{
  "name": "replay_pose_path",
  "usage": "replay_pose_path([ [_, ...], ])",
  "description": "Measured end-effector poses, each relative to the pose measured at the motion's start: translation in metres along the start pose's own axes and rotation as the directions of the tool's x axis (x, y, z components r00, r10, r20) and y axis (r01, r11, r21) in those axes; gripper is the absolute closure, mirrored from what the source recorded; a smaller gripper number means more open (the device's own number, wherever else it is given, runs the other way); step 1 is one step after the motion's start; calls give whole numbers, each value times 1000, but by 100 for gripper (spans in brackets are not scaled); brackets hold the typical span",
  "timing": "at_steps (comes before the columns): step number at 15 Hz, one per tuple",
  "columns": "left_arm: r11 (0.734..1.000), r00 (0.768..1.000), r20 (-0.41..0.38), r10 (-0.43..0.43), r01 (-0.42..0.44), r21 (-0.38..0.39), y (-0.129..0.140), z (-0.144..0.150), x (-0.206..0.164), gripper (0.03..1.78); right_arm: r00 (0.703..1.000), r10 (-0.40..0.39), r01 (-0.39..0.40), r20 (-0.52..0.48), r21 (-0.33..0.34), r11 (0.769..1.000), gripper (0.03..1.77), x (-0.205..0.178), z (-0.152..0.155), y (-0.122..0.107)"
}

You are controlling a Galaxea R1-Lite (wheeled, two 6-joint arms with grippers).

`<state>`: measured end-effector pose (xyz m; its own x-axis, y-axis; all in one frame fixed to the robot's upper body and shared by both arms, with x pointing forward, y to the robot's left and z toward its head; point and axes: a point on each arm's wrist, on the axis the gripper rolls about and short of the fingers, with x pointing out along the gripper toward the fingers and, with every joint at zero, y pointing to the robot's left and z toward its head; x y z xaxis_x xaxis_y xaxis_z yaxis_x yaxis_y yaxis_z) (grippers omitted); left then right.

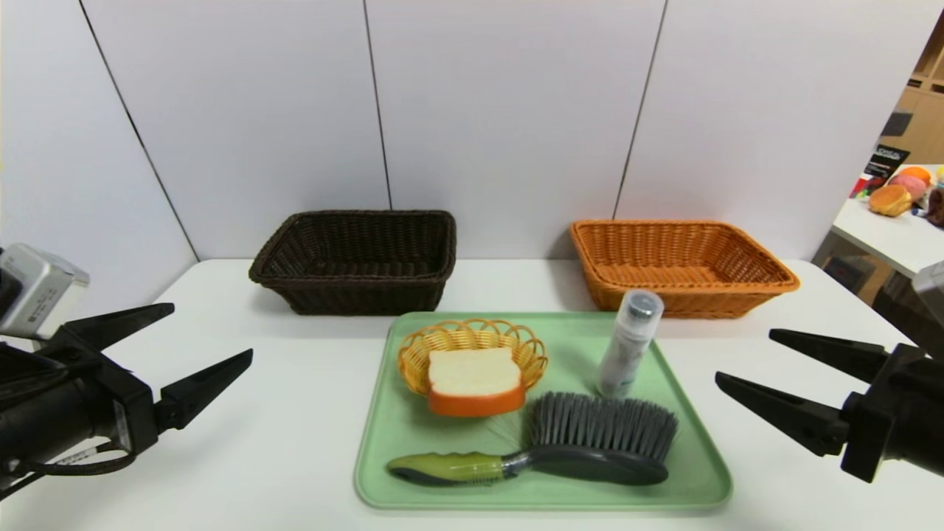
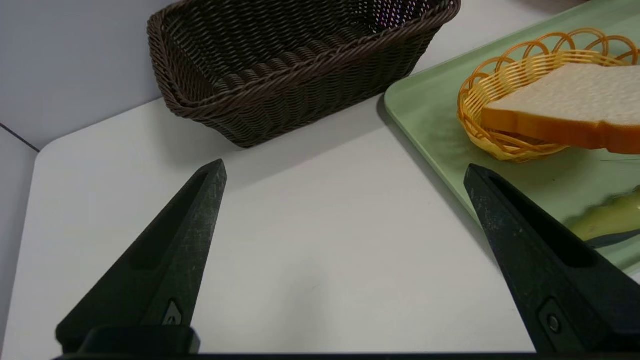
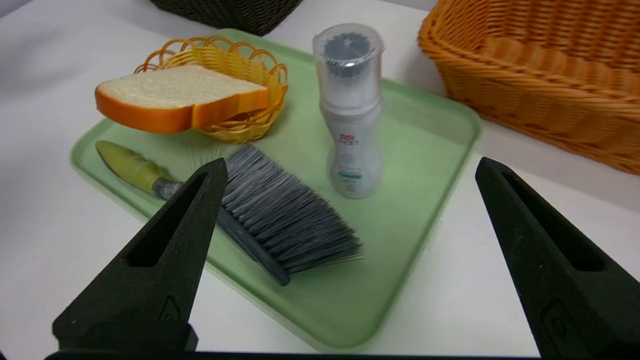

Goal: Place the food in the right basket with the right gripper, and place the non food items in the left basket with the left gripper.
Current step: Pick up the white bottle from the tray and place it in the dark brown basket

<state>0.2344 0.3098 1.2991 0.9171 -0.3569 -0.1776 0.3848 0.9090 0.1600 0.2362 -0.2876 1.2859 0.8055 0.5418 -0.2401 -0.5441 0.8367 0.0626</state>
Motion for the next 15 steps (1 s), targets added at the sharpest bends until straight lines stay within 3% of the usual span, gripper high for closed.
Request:
replay_pose_path([
  [8, 997, 995, -53, -82, 81, -7, -8, -11, 28, 12, 999, 20, -20, -46, 8, 1000, 9, 37, -15, 12],
  [15, 995, 993, -71, -99, 98, -23, -13, -10, 46, 12, 1000, -12, 12, -2, 15, 1000, 9, 67, -18, 7],
])
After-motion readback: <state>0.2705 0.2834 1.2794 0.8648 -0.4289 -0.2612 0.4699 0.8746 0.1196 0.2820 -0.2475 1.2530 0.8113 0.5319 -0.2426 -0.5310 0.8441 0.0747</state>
